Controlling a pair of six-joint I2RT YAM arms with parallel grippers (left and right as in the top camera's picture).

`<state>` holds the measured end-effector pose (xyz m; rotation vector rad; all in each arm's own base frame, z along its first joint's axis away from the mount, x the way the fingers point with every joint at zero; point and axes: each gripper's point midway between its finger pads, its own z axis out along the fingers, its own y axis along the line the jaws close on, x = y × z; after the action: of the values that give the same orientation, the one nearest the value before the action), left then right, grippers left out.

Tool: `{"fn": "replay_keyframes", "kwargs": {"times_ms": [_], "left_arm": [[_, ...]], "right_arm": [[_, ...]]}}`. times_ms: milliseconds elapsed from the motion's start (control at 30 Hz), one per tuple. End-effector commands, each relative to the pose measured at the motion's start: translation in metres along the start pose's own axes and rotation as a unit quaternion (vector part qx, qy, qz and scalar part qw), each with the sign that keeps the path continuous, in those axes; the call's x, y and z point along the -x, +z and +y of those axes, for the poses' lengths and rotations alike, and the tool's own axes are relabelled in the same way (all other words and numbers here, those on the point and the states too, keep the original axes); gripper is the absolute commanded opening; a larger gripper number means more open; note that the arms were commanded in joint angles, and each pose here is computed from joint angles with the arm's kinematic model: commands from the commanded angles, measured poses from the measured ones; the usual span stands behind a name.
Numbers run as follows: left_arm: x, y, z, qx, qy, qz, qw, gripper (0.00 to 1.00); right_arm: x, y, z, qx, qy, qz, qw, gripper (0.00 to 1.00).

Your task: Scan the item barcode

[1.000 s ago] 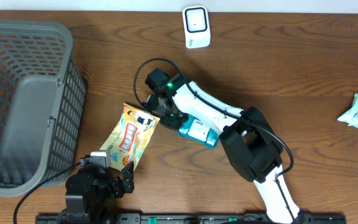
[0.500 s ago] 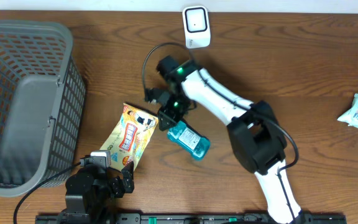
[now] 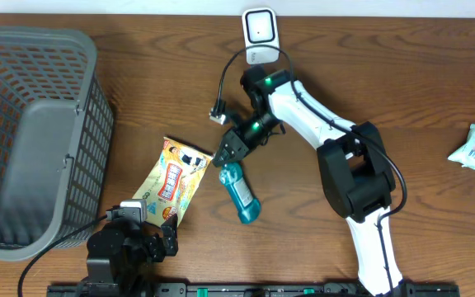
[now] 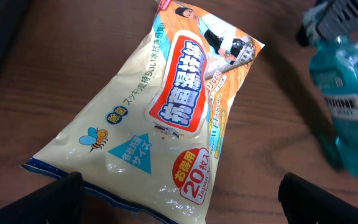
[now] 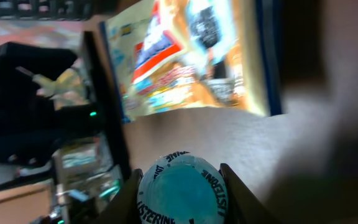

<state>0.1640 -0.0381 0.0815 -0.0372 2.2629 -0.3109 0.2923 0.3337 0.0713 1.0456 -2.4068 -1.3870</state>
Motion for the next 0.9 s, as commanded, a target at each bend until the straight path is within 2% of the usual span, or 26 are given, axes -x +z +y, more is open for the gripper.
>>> {"fn": "replay_keyframes", "kwargs": {"times_ms": [0, 167, 333, 667, 867], "left_arm": [[-0.008, 0.001, 0.003, 0.007, -0.002, 0.015, 1.0, 0.99], [-0.008, 0.001, 0.003, 0.007, -0.002, 0.015, 1.0, 0.99], [-0.008, 0.001, 0.003, 0.008, -0.002, 0.015, 1.0, 0.99], [-0.008, 0.001, 0.003, 0.007, -0.002, 0.015, 1.0, 0.99], [-0.008, 0.001, 0.003, 0.007, -0.002, 0.015, 1.0, 0.99]], "right_arm": [[0.003, 0.002, 0.026, 0.103, -0.006, -0.031, 0.994, 0.01], [0.003, 0.001, 0.04, 0.17, -0.048, -0.066, 0.982, 0.01], [0.008, 0.001, 0.03, 0.157, -0.078, -0.08, 0.981, 0.01], [0.028, -0.009, -0.012, 0.07, -0.083, -0.102, 0.989, 0.02], [0.019, 0.0, -0.049, -0.021, -0.082, -0.076, 0.994, 0.01]]}}
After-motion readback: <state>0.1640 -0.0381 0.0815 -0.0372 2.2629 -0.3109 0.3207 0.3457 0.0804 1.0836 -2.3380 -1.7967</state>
